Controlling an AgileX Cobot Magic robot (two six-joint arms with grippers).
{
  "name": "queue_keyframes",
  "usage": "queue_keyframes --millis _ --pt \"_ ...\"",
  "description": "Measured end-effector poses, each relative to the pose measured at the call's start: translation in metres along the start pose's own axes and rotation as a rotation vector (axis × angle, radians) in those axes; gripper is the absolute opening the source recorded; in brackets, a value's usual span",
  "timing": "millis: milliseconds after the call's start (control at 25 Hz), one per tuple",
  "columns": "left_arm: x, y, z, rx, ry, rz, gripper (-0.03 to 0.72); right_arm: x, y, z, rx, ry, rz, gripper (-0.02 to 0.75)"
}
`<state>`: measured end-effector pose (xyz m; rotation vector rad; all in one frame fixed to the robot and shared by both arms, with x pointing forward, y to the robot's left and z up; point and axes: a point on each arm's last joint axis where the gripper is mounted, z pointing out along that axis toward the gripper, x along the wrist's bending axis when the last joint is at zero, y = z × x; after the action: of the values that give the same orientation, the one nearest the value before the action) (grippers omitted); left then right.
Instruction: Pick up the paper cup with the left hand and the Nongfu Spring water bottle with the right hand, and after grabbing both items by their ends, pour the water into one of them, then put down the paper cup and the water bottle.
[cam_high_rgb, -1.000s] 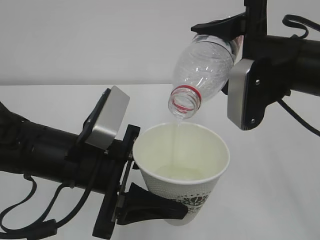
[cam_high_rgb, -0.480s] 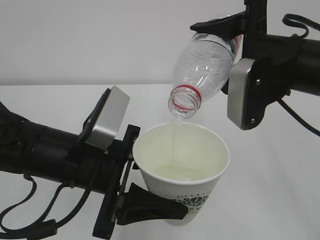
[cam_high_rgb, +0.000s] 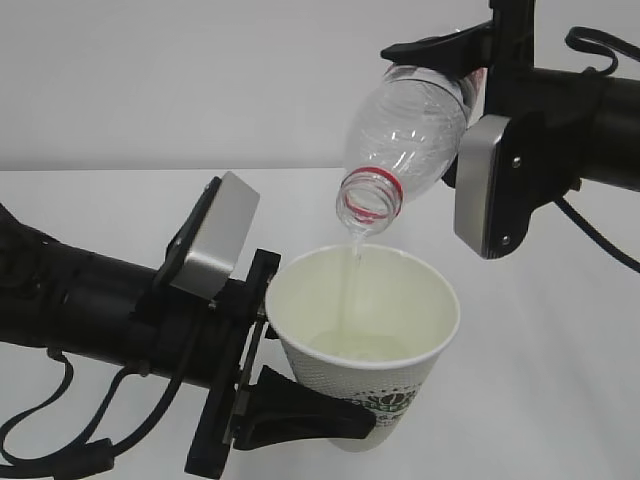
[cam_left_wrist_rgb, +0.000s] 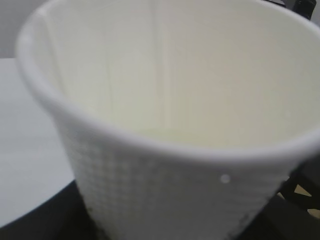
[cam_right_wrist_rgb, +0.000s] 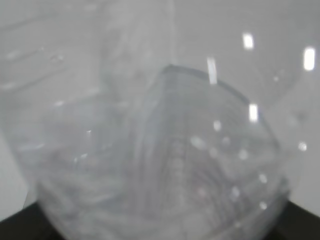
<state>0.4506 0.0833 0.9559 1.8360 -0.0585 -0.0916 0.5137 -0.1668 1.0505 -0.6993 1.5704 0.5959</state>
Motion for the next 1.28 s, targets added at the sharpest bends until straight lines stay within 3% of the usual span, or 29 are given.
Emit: queue_keyframes --millis 1280 --pt "0.0 0.0 0.0 0.0 0.0 0.0 0.477 -0.0004 0.0 0.0 0.0 -0.004 -0.018 0.493"
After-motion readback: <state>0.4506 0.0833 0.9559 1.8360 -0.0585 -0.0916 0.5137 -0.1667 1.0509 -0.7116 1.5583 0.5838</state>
